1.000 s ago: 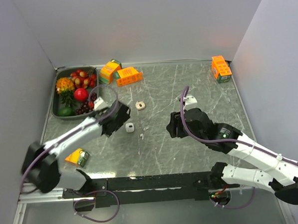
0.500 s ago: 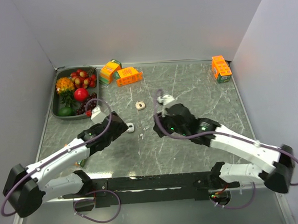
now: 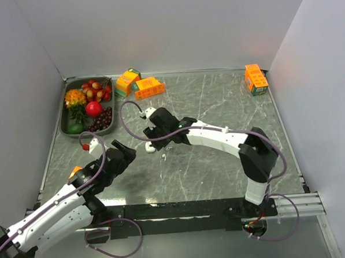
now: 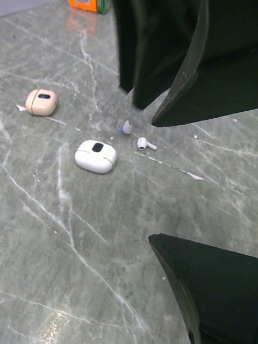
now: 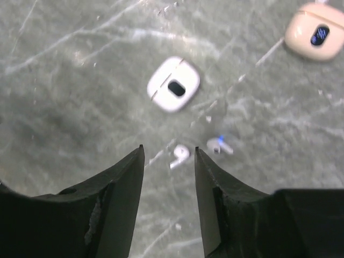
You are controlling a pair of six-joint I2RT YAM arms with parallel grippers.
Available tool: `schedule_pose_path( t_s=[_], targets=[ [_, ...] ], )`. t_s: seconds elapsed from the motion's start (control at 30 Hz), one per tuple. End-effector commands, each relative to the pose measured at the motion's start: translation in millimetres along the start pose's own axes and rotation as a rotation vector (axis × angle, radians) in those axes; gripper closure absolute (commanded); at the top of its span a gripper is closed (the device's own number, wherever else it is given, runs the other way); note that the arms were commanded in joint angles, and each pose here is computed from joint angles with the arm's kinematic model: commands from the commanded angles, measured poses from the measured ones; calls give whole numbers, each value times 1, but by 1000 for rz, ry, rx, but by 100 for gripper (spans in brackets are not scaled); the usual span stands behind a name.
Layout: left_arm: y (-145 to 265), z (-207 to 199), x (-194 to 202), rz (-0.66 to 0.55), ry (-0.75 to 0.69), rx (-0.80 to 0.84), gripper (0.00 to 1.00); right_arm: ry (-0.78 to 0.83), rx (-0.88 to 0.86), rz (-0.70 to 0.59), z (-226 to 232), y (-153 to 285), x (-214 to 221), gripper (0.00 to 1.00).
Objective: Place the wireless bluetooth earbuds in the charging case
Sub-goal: Pick up the charging case at the center of the board.
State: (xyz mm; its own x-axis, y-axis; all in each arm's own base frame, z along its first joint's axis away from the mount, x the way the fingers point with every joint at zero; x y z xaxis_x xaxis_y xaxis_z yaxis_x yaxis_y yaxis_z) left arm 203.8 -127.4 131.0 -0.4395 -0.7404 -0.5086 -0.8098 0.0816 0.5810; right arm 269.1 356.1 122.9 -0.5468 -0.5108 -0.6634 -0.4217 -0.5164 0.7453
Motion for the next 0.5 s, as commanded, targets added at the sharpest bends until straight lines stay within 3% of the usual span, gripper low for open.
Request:
schedule_pose_path(
  t_s=[0.0, 0.1, 0.23, 0.47],
  targets=[
    [6, 5, -2, 4, 2, 6, 14, 36, -54, -18, 4, -19, -22, 45],
    [8, 9, 0, 12, 6, 14, 13, 68, -91, 8, 4, -27, -20, 39],
    [13, 13, 0, 14, 26, 36, 13, -9, -56, 58, -4, -40, -20, 40],
    [18, 19, -3, 0, 46, 53, 15, -149, 34, 80, -18, -44, -16, 50]
  ],
)
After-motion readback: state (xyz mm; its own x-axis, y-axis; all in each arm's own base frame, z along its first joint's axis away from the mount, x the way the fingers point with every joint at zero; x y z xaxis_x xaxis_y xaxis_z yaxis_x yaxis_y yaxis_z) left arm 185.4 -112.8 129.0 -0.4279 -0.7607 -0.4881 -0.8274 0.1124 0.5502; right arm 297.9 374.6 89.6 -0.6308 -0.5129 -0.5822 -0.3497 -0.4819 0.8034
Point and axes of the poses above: each gripper's point midway between its finger pads, its own y axis back along the fingers, its own z axis along the line the jaws close on, x = y × z, the point moved 1 cm from there along y, back along the fingers, and after that the axes turned 1 degree about y, right-handed, at the moved point
